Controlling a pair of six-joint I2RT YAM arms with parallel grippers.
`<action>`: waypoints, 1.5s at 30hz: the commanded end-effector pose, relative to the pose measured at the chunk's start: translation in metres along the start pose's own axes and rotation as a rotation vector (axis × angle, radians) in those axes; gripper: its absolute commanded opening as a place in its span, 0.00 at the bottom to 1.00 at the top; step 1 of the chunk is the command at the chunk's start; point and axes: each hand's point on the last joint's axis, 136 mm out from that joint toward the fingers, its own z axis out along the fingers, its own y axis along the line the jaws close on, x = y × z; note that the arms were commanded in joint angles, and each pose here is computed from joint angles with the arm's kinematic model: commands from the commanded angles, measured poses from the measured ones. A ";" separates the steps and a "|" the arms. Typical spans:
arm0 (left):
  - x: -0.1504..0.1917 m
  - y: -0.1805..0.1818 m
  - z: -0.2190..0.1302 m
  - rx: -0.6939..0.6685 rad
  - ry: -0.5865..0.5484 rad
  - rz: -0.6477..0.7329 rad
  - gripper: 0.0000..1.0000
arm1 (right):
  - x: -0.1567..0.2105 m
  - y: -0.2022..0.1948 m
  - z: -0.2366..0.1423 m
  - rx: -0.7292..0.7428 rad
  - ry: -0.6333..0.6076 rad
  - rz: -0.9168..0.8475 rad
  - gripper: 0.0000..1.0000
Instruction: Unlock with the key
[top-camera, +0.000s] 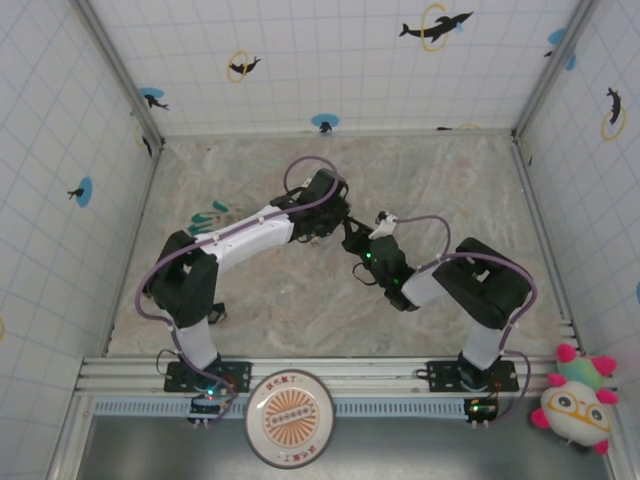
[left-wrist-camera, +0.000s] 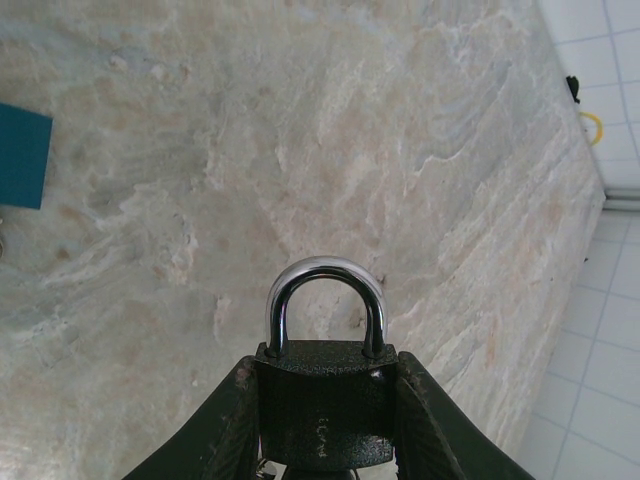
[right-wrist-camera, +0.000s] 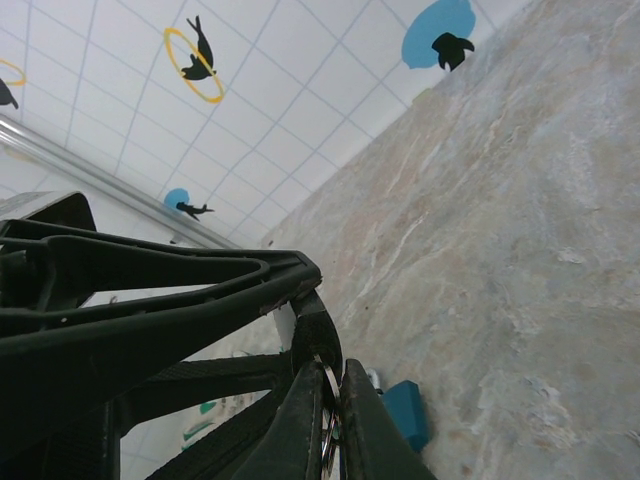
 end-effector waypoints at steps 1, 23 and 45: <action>0.066 -0.024 -0.018 0.093 0.245 0.099 0.00 | -0.011 0.044 0.011 -0.185 0.010 0.078 0.01; 0.039 -0.056 -0.063 0.398 0.128 0.233 0.00 | -0.035 0.060 -0.019 -0.373 0.079 0.342 0.00; 0.015 -0.039 -0.069 0.371 0.104 0.195 0.00 | -0.017 0.030 -0.047 -0.199 0.211 0.119 0.22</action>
